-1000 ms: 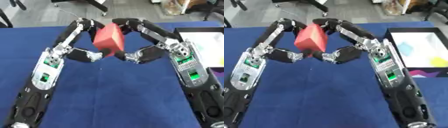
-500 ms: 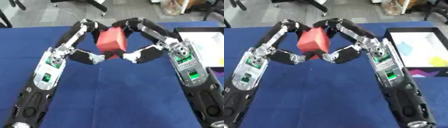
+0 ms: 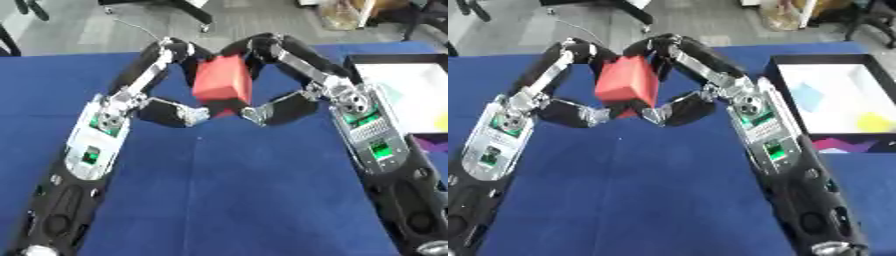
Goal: Pick up the objects with one hand, pass them to the other hand, and then place them into the box on the other side of the table.
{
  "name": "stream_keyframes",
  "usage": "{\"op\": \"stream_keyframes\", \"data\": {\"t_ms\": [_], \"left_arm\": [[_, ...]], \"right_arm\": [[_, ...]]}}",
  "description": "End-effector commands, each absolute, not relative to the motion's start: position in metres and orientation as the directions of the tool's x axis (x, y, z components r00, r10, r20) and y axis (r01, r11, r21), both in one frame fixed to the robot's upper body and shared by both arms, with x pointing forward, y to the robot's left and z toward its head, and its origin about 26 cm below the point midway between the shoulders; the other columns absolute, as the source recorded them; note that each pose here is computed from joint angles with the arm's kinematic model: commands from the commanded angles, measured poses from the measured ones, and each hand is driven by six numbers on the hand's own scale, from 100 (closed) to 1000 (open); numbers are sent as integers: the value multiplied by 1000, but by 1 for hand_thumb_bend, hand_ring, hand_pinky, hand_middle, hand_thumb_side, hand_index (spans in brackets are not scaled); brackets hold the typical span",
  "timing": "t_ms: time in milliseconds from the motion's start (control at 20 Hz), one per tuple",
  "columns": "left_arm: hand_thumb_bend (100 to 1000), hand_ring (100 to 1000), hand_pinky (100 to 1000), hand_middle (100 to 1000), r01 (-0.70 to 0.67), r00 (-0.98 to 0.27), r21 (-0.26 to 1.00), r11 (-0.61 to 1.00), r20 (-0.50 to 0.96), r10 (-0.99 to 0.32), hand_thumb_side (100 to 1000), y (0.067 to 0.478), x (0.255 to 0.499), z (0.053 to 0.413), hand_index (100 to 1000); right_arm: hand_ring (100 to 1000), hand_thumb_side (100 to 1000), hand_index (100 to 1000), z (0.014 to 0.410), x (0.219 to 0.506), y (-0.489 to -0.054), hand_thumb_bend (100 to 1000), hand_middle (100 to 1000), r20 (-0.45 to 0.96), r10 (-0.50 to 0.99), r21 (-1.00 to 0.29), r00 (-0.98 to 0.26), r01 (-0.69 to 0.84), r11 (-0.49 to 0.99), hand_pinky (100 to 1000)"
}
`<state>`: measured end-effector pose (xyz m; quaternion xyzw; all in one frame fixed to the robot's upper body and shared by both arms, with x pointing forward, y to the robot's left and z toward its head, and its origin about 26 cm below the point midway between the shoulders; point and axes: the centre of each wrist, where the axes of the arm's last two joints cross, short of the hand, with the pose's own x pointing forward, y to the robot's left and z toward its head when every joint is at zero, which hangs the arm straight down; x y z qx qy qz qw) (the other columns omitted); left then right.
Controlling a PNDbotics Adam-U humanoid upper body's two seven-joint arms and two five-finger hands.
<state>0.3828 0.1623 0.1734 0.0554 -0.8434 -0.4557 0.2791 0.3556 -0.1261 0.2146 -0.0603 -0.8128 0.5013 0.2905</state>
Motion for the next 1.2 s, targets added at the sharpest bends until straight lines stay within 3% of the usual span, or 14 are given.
{"op": "stream_keyframes", "data": {"t_ms": [50,100,250,450,550,600,650,800,1200], "left_arm": [[537,422,502,399,152,-876,805,574,378,-299,407,151,378,189,520],[549,427,505,405,153,-876,806,571,378,-298,413,152,378,188,526],[718,501,550,490,146,-873,812,565,375,-312,515,156,379,187,651],[810,555,582,553,107,-851,813,572,373,-371,581,167,382,184,747],[833,569,587,569,78,-827,803,591,383,-412,596,176,385,181,754],[798,572,587,573,63,-815,796,602,390,-430,614,180,386,180,754],[848,573,586,574,48,-801,786,617,399,-446,607,185,387,179,753],[856,569,579,570,12,-765,754,657,430,-480,609,199,389,177,748],[839,559,564,558,-65,-652,690,721,518,-554,592,240,387,171,736]], "right_arm": [[420,100,405,221,358,-128,100,320,399,414,-847,-818,-156,508,483],[417,100,396,222,358,-128,100,315,406,415,-840,-814,-153,520,481],[403,100,295,223,356,-130,100,286,422,414,-820,-807,-144,553,479],[408,100,266,229,351,-134,100,270,427,398,-802,-812,-137,582,490],[409,100,261,233,348,-137,100,267,428,384,-795,-818,-139,590,490],[411,100,260,235,346,-140,100,266,429,376,-791,-821,-141,595,492],[412,100,260,238,344,-143,100,266,428,369,-787,-825,-139,601,492],[414,100,260,248,337,-155,100,266,425,356,-769,-832,-125,627,494],[419,100,264,277,316,-208,100,268,430,372,-697,-823,-40,716,504]]}}
